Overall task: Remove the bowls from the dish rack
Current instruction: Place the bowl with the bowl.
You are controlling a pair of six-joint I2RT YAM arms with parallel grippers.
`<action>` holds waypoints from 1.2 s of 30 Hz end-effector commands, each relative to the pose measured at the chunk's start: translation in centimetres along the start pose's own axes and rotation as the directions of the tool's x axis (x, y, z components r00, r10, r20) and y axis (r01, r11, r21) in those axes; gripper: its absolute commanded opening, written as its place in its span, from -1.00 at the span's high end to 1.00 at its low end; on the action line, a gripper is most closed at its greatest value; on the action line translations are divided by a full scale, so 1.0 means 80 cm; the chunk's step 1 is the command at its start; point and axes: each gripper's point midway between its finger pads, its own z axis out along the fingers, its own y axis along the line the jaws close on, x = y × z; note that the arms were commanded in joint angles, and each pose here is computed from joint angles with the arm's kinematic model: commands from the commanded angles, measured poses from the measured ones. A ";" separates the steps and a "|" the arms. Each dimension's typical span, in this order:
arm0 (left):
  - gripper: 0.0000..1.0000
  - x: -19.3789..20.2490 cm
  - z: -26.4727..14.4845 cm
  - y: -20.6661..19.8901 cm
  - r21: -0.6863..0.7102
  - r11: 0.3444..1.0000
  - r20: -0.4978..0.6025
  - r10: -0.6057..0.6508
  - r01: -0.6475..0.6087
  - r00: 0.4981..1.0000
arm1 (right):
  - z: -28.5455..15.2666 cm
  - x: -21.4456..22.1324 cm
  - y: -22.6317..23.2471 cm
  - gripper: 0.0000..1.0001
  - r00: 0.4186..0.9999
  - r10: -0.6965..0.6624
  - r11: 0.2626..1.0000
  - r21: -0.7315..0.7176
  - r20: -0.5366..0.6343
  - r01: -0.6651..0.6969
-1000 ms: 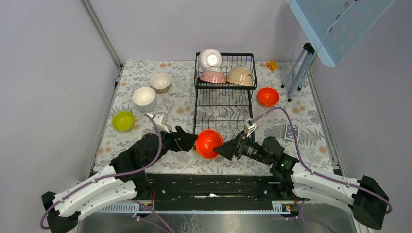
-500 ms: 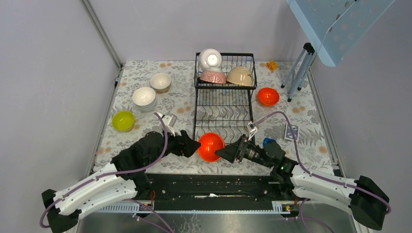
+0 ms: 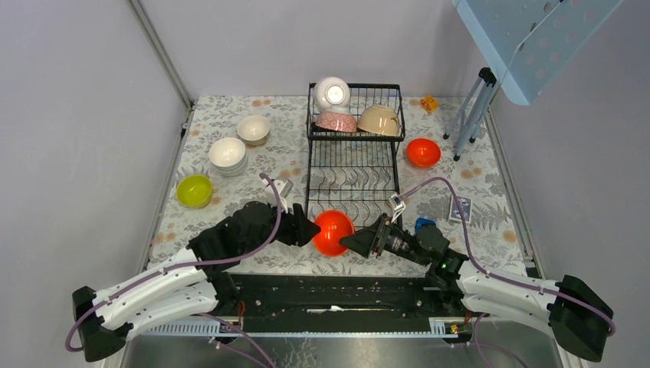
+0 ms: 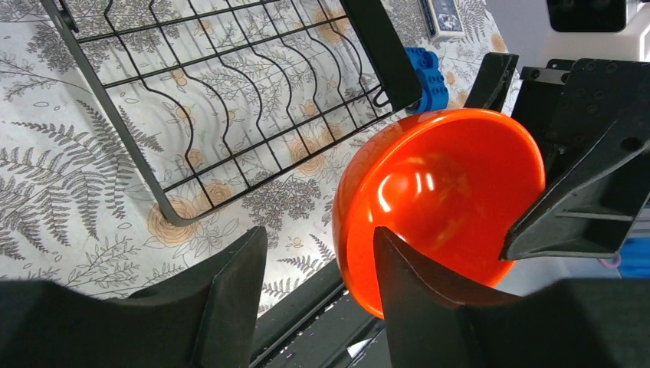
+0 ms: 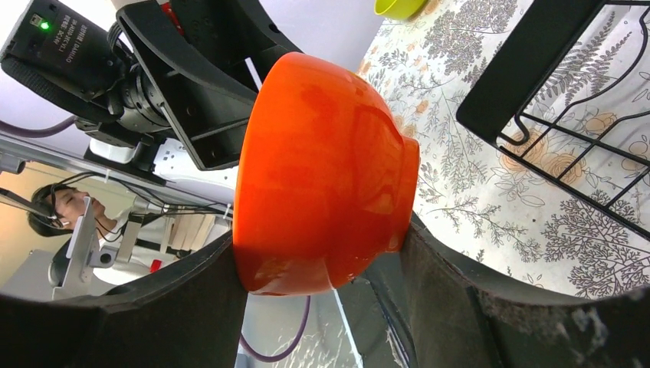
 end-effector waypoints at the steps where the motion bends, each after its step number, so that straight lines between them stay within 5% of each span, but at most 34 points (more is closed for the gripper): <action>1: -0.10 -0.019 0.004 -0.023 0.073 0.997 0.042 0.001 -0.004 0.999 | 0.002 -0.019 0.029 0.41 0.999 -0.013 0.996 -0.090 0.053 0.018; 12: -0.08 -0.008 0.012 -0.021 0.067 0.998 0.005 0.008 -0.008 1.000 | 0.005 -0.019 0.031 0.42 0.999 -0.011 0.995 -0.096 0.047 0.016; 19: 0.14 0.003 0.019 -0.019 0.066 0.998 -0.023 0.008 -0.007 1.000 | 0.006 -0.018 0.029 0.41 0.999 -0.013 0.996 -0.087 0.044 0.017; 28: 0.69 0.003 0.021 -0.017 0.059 0.998 -0.013 0.000 0.001 1.000 | 0.007 -0.016 0.025 0.38 0.999 -0.025 0.997 -0.076 0.033 0.027; 31: 1.00 0.006 0.024 -0.014 0.046 0.999 -0.023 -0.014 0.015 1.000 | 0.008 -0.013 0.018 0.28 0.999 -0.039 0.998 -0.055 0.025 0.040; 36: 1.00 0.006 0.025 -0.008 0.022 0.999 -0.012 -0.031 0.031 0.999 | 0.008 -0.009 0.012 -0.23 0.998 -0.063 0.998 -0.017 -0.006 0.063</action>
